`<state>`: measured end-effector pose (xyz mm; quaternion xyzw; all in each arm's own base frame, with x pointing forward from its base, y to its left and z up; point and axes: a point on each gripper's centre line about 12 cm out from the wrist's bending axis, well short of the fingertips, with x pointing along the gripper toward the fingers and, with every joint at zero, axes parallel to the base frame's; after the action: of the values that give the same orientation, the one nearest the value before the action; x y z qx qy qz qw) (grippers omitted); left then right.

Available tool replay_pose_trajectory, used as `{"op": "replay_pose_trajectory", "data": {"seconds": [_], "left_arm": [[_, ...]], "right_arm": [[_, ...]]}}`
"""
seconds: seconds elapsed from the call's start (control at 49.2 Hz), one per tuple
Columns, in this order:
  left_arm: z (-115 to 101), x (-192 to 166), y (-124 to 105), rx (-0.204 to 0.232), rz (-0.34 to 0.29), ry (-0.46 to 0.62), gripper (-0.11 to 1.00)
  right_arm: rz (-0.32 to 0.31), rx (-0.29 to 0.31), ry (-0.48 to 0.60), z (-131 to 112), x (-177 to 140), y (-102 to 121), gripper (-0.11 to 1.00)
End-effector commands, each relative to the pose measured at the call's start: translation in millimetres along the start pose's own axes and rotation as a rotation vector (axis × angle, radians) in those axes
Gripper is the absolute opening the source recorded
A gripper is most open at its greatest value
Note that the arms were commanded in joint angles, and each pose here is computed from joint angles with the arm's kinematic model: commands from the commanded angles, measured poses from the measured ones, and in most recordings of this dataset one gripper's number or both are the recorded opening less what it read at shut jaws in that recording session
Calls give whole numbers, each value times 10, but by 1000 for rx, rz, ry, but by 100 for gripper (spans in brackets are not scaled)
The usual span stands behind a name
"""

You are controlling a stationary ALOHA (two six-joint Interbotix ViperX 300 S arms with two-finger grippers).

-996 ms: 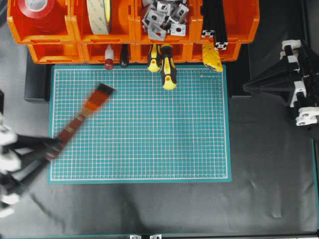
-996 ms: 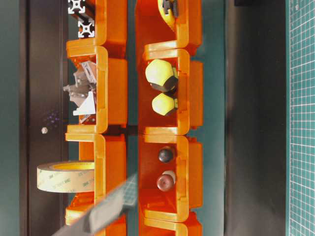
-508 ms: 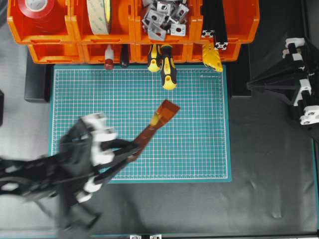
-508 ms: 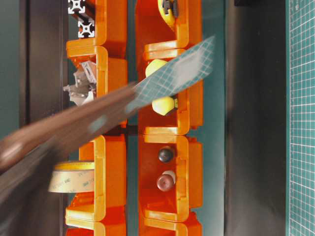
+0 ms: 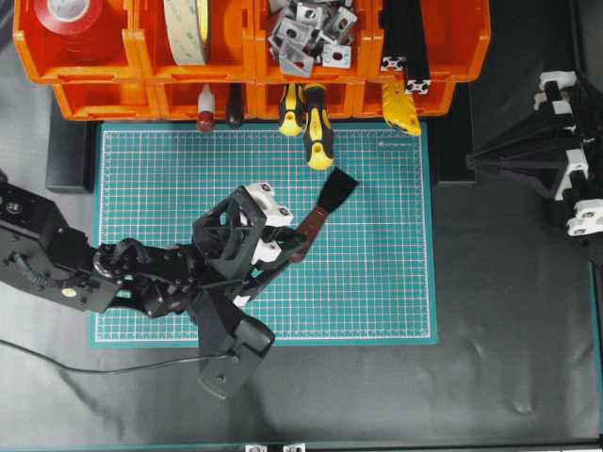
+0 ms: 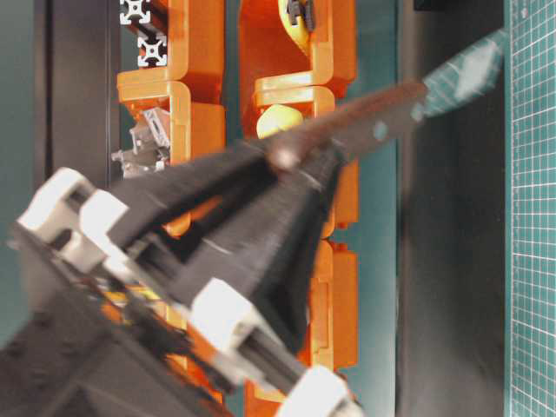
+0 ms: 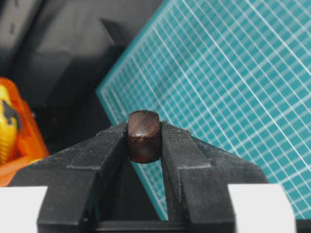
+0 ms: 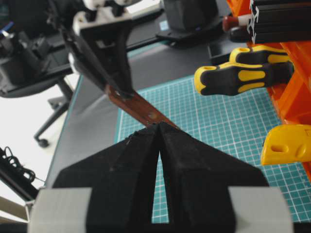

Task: Pick scraper from container rack with left arm.
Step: 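Pull the scraper out of the rack with the left gripper, then lower the scraper onto the green mat with the left gripper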

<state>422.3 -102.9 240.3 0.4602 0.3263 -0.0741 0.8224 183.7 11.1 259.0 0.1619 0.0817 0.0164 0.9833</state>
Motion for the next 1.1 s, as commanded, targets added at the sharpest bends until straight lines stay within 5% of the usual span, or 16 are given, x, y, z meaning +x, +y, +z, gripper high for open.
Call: {"op": "replay_pose_trajectory", "data": {"seconds": [0.0, 0.142, 0.406, 0.61, 0.691, 0.874, 1.077], "left_arm": [[-32, -45, 47, -11, 8, -11, 20], [-159, -9, 20, -23, -1, 13, 20], [-221, 9, -8, -111, -19, -23, 22], [-247, 14, -90, -168, -40, -35, 78], [-273, -4, -132, -196, -49, -30, 90], [-332, -85, -282, -309, -75, -15, 89], [-399, -176, -664, -531, -136, 28, 89]], "right_arm": [[4, 2, -23, 86, 13, 22, 0], [5, 2, -21, 82, 16, 24, 0], [10, 1, -22, 84, 11, 34, 0], [10, -1, -15, 74, 13, 34, 0], [9, -1, -7, 59, 16, 33, 0], [5, -1, 0, 47, 16, 26, 0], [6, 1, 2, 43, 21, 28, 0]]}}
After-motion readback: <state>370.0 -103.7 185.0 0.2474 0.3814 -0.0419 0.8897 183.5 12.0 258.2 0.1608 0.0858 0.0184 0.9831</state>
